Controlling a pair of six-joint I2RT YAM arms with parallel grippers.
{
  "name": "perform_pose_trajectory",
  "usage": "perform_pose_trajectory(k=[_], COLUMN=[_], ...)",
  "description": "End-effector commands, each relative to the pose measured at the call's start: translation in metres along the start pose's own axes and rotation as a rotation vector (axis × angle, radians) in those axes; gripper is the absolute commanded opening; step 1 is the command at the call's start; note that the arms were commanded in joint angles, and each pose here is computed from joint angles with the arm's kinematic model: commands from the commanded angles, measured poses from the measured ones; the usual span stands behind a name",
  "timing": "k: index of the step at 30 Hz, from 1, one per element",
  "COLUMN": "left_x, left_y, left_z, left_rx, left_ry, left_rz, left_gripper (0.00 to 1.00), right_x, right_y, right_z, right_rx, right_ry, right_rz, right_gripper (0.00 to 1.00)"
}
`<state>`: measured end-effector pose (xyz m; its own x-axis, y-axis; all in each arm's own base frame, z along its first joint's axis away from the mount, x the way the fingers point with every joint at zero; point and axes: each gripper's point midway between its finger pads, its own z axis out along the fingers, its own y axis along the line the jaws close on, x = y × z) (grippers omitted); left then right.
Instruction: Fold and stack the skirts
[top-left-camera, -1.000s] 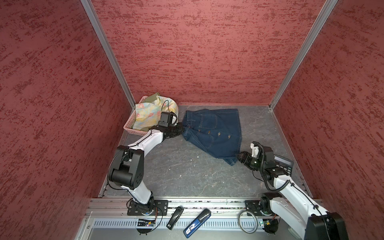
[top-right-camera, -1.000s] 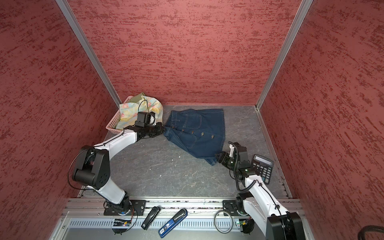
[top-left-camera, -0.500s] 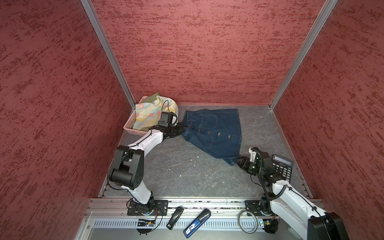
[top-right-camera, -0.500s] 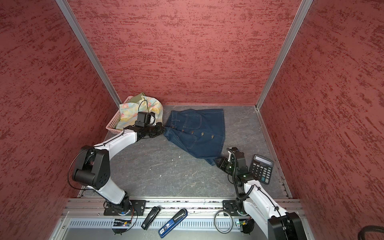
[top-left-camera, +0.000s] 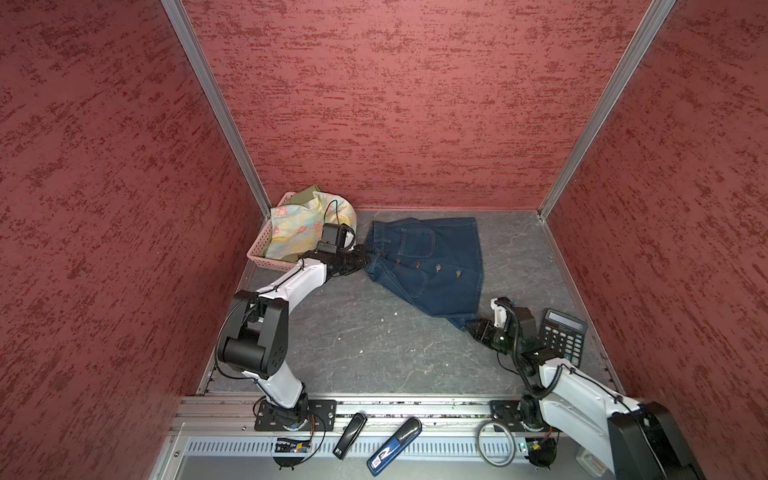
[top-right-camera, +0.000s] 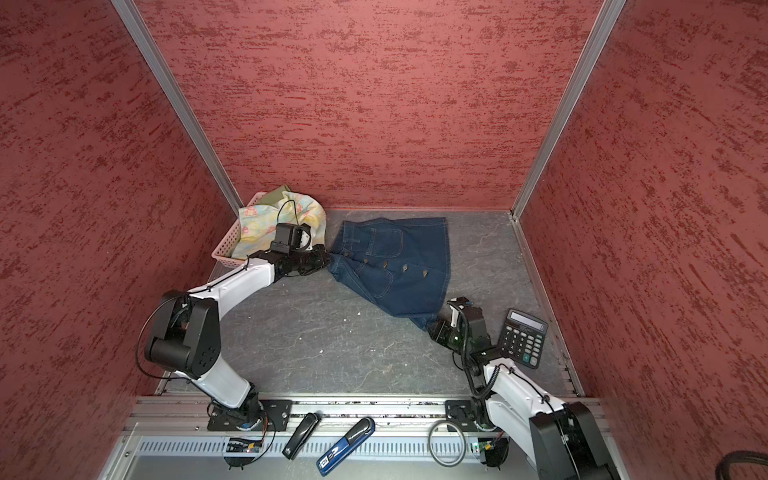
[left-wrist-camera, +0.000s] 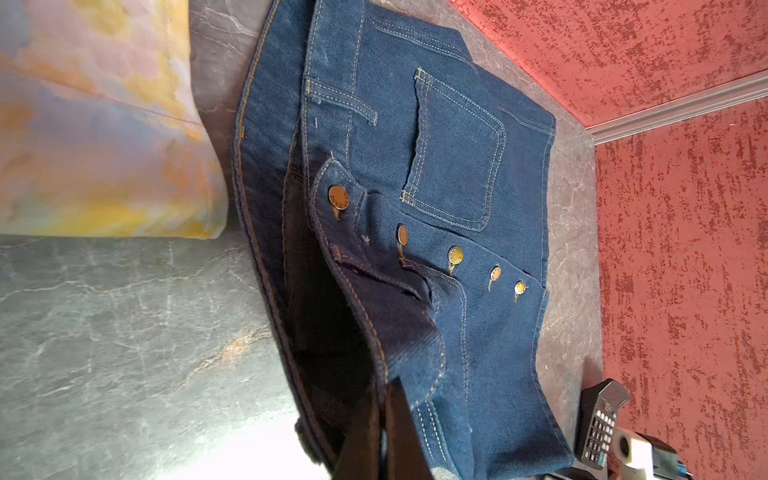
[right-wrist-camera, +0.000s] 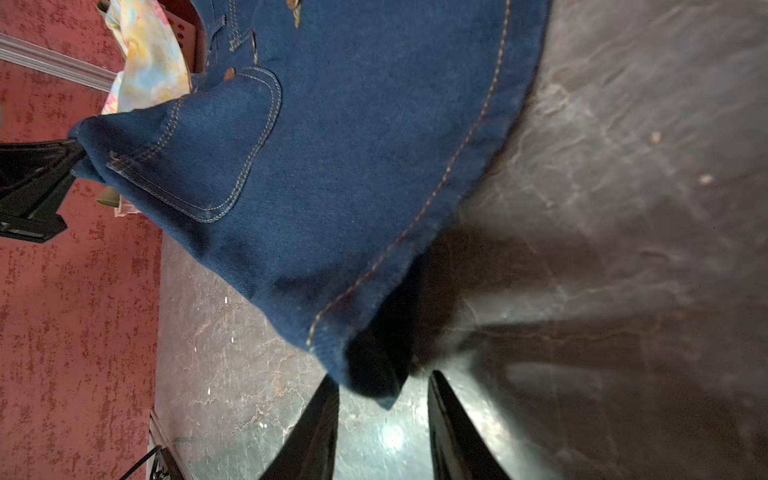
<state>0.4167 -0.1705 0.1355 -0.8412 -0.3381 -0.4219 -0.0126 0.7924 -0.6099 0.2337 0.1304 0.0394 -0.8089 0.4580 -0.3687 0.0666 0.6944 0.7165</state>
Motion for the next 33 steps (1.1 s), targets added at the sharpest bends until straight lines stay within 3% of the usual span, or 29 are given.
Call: perform_pose_trajectory(k=[1, 5, 12, 23, 33], left_x=[-0.008, -0.009, -0.014, -0.062, -0.146], left_y=[-0.011, -0.016, -0.019, -0.042, -0.085], left_z=[0.004, 0.005, 0.003, -0.027, -0.083], left_rx=[0.020, 0.025, 0.022, 0.045, 0.075], left_ry=[-0.012, -0.015, -0.025, -0.108, -0.270], left_rz=[0.012, 0.018, 0.023, 0.033, 0.102], left_gripper=[0.00, 0.00, 0.00, 0.00, 0.00], right_x=[-0.011, -0.024, -0.040, -0.096, -0.217], right_y=[0.012, 0.021, 0.039, 0.102, 0.204], right_z=[0.004, 0.005, 0.003, -0.054, -0.132], right_rx=[-0.047, -0.069, -0.100, -0.036, -0.025], right_ry=[-0.045, -0.099, -0.142, -0.252, -0.458], right_rz=[-0.062, -0.087, -0.147, -0.292, -0.472], right_gripper=[0.37, 0.34, 0.00, 0.00, 0.00])
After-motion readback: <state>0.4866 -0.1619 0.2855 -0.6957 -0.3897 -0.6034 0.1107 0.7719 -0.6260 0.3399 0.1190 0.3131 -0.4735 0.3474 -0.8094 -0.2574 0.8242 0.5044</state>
